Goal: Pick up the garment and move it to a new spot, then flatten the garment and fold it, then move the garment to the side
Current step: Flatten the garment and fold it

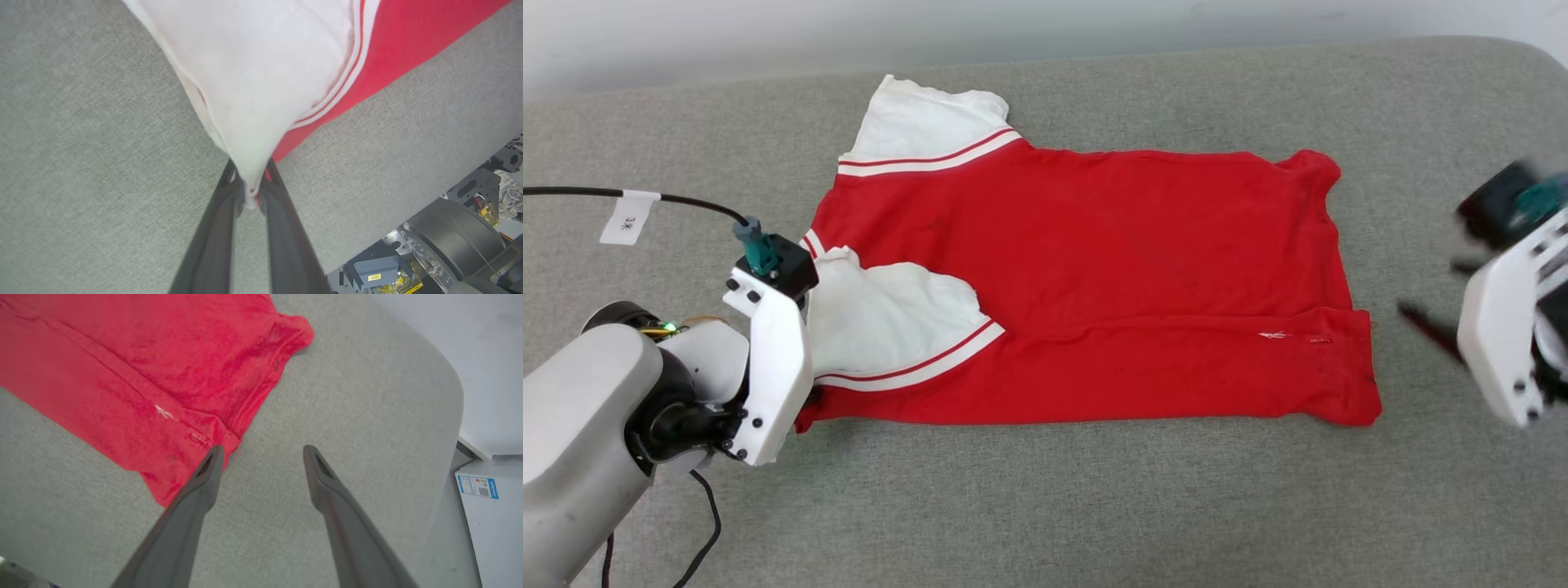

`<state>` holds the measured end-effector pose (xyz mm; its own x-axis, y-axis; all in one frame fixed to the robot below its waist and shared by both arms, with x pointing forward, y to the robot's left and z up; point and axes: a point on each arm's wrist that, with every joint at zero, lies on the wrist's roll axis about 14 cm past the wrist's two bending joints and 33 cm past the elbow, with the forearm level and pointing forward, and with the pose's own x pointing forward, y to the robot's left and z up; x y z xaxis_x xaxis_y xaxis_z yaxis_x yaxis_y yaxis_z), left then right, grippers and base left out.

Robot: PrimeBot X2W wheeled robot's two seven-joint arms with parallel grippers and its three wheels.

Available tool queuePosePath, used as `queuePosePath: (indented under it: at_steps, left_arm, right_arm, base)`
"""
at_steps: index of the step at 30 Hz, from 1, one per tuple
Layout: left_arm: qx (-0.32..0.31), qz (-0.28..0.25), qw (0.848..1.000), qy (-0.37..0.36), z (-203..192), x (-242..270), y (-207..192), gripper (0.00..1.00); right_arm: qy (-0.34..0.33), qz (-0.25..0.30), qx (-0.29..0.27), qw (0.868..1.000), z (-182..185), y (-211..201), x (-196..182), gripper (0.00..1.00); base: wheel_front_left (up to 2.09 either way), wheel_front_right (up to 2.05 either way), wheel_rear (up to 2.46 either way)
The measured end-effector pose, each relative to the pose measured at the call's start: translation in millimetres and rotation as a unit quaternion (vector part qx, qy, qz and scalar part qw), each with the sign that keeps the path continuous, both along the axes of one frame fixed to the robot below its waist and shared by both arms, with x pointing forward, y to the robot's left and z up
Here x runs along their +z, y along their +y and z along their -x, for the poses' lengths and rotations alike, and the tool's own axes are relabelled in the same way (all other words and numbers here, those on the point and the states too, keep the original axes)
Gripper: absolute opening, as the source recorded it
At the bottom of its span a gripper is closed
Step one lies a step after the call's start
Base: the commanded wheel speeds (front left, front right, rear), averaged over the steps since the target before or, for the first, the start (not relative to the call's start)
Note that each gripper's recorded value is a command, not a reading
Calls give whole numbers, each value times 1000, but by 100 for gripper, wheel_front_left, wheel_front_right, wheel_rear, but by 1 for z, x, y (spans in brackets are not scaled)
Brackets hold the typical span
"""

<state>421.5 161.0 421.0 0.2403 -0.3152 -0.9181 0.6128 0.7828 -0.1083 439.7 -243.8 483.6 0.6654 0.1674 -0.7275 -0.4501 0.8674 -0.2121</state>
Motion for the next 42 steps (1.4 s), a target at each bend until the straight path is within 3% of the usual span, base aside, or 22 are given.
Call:
queuePosePath:
  at_steps: [5,14,21,22,23,24,34,42]
  left_arm:
    - [-13,5,1000,-2,3,1,-4,0]
    - [-19,1,1000,5,0,-11,-4,0]
    - [-10,-2,1000,17,1,-23,2,0]
    - [-8,-3,1000,17,1,-23,3,0]
    - [-7,-4,1000,18,2,-24,4,0]
    - [-5,-3,1000,18,3,-24,5,0]
    - [15,14,1000,8,23,-7,13,0]
    - [4,27,999,41,76,-12,8,0]
  right_arm:
    - [129,19,5,991,30,2,-30,100]
    - [239,-37,-18,970,45,26,-89,100]
    - [273,-55,-32,960,47,39,-122,100]
    - [269,-56,-32,961,46,39,-124,96]
    - [261,-57,-31,963,44,40,-123,15]
    - [252,-58,-29,965,42,41,-121,0]
    - [161,-62,-3,985,38,30,-69,0]
    - [166,-53,14,985,83,12,-58,0]
  base:
    - [0,0,0]
    - [0,0,0]
    - [0,0,0]
    - [0,0,0]
    - [0,0,0]
    - [0,0,0]
    - [0,0,0]
    - [0,0,0]
